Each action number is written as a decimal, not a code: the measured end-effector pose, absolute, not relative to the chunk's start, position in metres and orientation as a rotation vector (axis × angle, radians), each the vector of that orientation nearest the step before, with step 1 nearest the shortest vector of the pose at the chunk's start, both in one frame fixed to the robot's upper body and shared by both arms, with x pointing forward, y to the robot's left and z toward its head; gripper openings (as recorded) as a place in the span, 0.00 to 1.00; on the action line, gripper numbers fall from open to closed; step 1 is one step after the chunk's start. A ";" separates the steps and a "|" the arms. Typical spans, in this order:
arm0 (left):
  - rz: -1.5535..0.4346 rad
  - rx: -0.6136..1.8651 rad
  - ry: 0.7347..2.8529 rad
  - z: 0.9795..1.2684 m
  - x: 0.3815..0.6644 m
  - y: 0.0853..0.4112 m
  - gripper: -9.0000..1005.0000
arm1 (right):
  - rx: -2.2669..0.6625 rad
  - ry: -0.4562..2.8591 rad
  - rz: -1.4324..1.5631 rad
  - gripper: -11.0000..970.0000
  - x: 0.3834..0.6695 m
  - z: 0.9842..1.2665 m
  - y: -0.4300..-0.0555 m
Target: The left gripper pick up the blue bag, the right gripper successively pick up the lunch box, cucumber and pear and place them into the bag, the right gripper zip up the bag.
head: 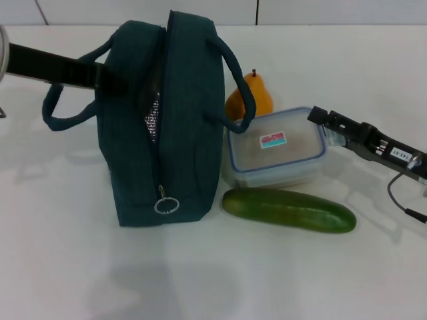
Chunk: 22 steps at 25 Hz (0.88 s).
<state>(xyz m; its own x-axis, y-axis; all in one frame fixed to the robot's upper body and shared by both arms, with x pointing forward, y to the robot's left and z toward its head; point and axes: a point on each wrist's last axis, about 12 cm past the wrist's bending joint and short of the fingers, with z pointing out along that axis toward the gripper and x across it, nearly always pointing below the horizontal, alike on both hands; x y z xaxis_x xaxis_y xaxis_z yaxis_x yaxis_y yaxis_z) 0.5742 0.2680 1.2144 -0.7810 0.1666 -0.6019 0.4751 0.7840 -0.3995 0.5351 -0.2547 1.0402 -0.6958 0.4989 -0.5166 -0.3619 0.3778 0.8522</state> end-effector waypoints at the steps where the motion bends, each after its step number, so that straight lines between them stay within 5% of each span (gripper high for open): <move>1: -0.743 0.478 2.421 1.214 0.574 0.268 0.05 | 0.122 1.868 1.426 0.83 0.535 1.041 -0.254; 22: -0.751 0.481 2.441 1.208 0.570 0.268 0.05 | 0.219 1.864 1.542 0.76 0.527 1.041 -0.255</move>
<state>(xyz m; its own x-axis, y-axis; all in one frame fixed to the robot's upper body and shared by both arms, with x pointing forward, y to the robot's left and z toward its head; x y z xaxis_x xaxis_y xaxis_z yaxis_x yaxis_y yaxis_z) 0.5697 0.2681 1.2081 -0.7930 0.1734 -0.5841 0.4718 0.7813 -0.4086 0.5269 -0.2546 1.0410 -0.7428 0.5365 -0.4006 -0.2930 0.2775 0.9149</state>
